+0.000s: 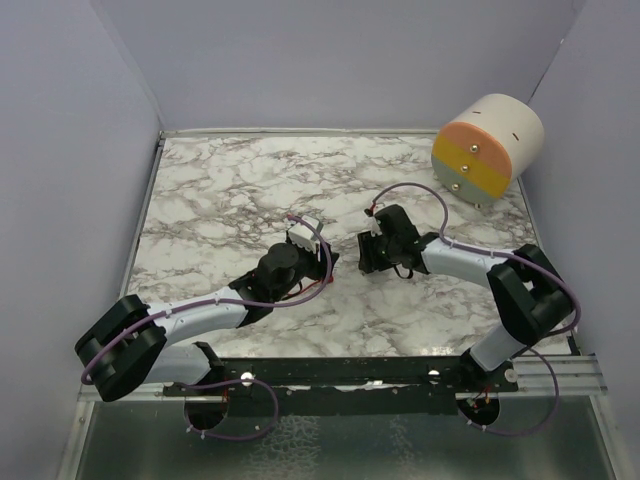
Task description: Unlock with the key
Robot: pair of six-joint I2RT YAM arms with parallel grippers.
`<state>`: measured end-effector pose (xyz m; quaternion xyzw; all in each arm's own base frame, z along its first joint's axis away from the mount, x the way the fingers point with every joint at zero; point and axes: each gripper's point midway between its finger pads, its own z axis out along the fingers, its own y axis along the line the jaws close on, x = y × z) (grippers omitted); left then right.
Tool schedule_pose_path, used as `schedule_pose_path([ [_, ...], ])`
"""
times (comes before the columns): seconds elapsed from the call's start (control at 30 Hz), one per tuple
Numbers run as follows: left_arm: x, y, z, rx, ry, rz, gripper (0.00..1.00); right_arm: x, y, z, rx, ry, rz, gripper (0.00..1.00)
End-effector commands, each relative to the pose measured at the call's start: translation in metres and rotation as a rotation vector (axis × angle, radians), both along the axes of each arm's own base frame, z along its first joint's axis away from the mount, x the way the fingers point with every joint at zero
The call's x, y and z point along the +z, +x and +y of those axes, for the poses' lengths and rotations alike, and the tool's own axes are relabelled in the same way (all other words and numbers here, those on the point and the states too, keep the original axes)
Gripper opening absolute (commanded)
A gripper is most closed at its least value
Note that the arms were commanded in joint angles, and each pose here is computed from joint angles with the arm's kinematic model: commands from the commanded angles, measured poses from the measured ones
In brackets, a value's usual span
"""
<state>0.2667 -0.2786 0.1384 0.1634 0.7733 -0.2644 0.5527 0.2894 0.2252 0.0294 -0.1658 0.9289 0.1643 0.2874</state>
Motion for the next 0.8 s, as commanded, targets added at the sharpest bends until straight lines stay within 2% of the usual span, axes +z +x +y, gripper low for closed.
schedule_pose_path([
  [0.0, 0.0022, 0.0019, 0.0056, 0.027, -0.005, -0.010, 0.59, 0.0071, 0.0157, 0.0153, 0.009, 0.028, -0.035, 0.49],
  [0.53, -0.0008, 0.0044, 0.0068, 0.036, 0.012, -0.009, 0.61, -0.0006, 0.0092, 0.0097, 0.004, -0.002, 0.000, 0.25],
  [0.7, -0.0036, 0.0041, 0.0069, 0.036, 0.016, -0.004, 0.61, -0.0011, 0.0080, 0.0082, 0.000, -0.005, 0.003, 0.13],
  [0.77, -0.0049, 0.0036, 0.0071, 0.036, 0.018, -0.001, 0.61, -0.0005, 0.0073, 0.0076, -0.002, -0.005, 0.003, 0.11],
])
